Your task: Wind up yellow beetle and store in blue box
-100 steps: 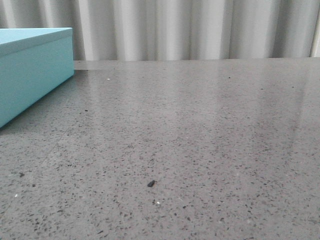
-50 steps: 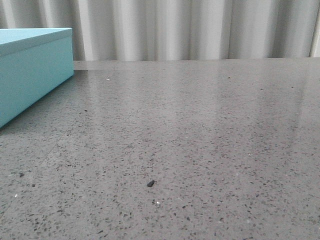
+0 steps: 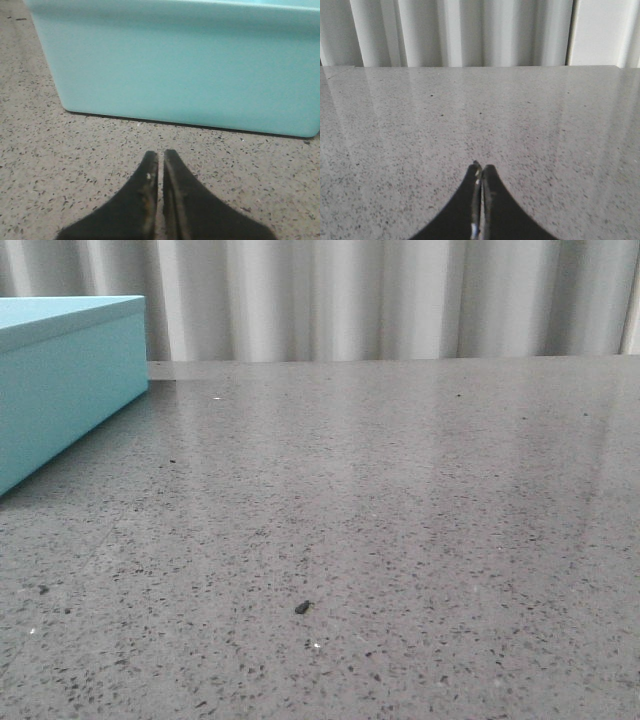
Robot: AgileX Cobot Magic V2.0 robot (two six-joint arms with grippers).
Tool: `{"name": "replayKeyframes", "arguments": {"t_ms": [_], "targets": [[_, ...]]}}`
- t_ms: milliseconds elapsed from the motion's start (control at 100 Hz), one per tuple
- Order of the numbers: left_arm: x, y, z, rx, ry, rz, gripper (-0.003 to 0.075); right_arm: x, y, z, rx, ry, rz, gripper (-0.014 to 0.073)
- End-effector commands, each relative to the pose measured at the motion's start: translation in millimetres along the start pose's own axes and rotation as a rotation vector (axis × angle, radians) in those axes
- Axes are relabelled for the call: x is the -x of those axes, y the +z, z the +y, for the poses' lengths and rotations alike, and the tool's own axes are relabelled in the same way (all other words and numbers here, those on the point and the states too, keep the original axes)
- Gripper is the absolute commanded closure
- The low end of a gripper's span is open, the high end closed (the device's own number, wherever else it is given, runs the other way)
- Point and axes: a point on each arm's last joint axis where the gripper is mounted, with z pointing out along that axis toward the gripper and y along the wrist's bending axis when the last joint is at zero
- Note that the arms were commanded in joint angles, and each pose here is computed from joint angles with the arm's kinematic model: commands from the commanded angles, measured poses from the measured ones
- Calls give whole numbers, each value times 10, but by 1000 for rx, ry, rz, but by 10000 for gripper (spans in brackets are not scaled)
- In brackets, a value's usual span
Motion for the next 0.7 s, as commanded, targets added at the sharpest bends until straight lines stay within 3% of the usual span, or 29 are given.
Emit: {"name": "replayKeyframes", "arguments": {"t_ms": [0, 190, 690], "targets": [[-32, 4, 1, -9, -22, -49, 741, -86, -54, -5, -6, -5, 8, 657], [-36, 5, 2, -8, -22, -45, 741, -253, -60, -20, -23, -5, 200, 657], [-36, 5, 2, -8, -22, -45, 741, -247, -64, -20, -23, -5, 190, 657]]}}
